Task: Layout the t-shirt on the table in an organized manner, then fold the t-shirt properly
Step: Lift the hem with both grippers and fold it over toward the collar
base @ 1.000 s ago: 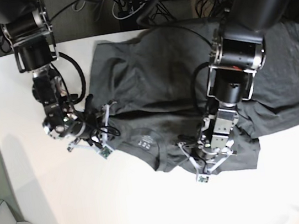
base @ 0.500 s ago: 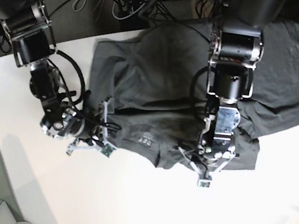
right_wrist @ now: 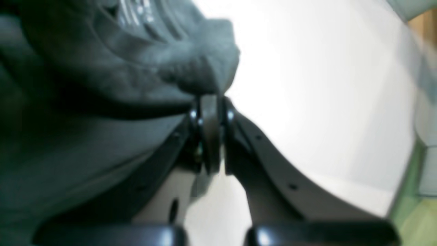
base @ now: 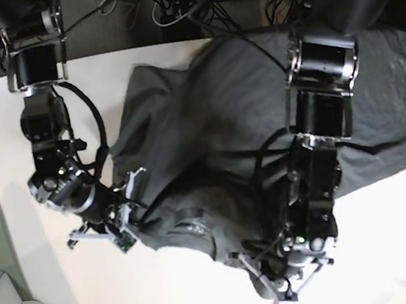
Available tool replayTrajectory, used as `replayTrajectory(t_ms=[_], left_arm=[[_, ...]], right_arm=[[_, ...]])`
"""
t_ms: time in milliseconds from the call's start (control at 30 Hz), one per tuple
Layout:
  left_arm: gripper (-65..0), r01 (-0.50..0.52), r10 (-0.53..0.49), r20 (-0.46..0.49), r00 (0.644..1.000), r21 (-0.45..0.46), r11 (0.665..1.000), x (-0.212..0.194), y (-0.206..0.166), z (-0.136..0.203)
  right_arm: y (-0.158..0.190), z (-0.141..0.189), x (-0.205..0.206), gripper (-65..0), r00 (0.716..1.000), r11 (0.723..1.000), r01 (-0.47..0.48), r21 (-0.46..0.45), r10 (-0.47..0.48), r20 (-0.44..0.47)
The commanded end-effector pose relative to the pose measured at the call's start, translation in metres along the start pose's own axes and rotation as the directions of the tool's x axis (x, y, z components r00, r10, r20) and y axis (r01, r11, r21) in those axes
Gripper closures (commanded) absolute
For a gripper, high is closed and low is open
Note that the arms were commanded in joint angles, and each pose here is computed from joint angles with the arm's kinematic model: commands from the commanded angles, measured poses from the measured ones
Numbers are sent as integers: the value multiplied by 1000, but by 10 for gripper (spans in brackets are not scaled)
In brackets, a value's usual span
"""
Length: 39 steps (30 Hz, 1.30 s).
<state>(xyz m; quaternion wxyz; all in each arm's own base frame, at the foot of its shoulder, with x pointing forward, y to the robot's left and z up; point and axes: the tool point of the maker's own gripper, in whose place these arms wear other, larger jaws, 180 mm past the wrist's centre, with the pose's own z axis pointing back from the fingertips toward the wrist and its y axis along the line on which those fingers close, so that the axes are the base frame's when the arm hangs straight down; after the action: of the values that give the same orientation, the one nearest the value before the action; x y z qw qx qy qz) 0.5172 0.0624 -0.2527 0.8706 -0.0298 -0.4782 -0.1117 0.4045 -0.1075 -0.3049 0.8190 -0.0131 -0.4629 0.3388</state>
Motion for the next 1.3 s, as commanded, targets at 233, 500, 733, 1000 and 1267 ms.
replayTrajectory(t_ms=[233, 500, 733, 1000, 1267], left_arm=[[-5, -86, 82, 147, 986, 18, 996, 58, 15, 24], [-5, -110, 115, 256, 960, -33, 993, 95, -4, 39], [-5, -205, 220, 383, 897, -81, 975, 144, -2, 54], [-5, -220, 259, 459, 850, -138, 966, 175, -3, 76], [-5, -317, 397, 571, 719, -239, 918, 212, 27, 118]], right_arm=[[-79, 31, 35, 0, 994, 987, -41, -156, 56, 92], [-151, 65, 56, 0, 989, 949, -5, -316, 51, 139], [-174, 98, 99, 0, 966, 910, -55, -410, 151, 207], [-184, 150, 156, 0, 908, 844, -80, -530, 281, 311], [-187, 194, 180, 0, 862, 788, -31, -615, 332, 382]])
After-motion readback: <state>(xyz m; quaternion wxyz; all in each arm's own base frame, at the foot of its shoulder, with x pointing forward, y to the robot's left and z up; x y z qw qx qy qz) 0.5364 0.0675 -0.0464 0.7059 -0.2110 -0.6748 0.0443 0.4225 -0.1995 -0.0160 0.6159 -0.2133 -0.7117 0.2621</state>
